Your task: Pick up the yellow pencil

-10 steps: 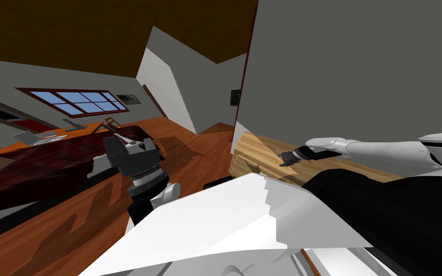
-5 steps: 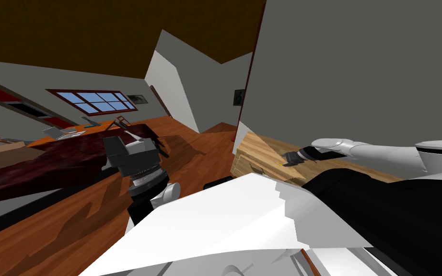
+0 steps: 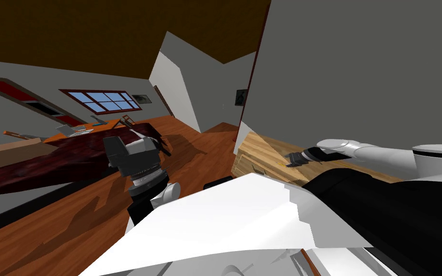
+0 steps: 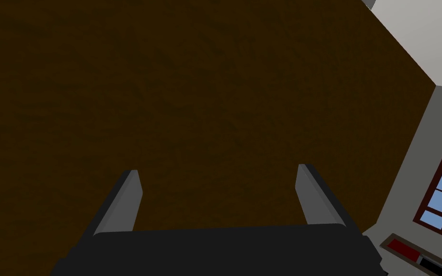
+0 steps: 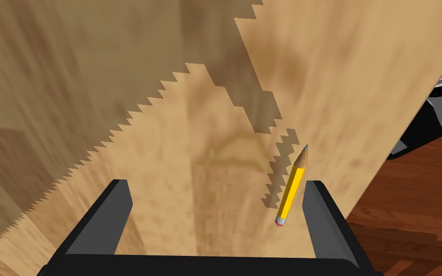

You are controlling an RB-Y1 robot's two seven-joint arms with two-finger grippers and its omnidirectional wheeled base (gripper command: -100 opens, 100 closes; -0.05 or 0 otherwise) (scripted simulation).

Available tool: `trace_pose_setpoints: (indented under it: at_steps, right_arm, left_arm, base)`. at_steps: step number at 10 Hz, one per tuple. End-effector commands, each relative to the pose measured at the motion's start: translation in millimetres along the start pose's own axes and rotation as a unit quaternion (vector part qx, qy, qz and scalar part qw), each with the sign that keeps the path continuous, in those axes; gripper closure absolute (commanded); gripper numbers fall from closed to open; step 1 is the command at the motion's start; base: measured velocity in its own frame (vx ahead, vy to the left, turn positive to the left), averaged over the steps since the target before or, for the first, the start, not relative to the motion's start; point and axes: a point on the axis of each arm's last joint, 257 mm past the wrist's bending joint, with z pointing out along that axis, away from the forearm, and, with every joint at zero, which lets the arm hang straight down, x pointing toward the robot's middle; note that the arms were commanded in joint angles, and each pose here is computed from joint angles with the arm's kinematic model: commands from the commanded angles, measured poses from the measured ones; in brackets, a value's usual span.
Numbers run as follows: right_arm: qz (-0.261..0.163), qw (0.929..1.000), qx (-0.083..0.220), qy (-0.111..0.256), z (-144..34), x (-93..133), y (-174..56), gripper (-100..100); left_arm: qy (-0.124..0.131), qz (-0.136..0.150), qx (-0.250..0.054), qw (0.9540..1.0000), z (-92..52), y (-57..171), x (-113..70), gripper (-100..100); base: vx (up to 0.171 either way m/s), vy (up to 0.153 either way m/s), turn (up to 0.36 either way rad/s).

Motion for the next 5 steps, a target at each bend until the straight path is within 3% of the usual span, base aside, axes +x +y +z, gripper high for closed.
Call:
trace_pose_setpoints:
  at_steps: [1,2,5]
  right_arm:
    - [0.006,1.0,0.005,0.005,-2.4,7,-4,-100]
    - [0.002,1.0,-0.007,-0.007,5.9,5,3,-100]
    - [0.02,0.9997,0.006,0.007,-2.7,24,-4,-100]
  left_arm:
    - [0.0,0.0,0.0,1.0,0.0,0,0.0,0]
    - [0.0,0.0,0.0,1.0,0.0,0,0.0,0]
    - [0.0,0.0,0.0,1.0,0.0,0,0.0,0]
  base:
    - [0.0,0.008,-0.02]
    - [-0.017,0.032,0.173]
    - [-0.01,0.019,0.02]
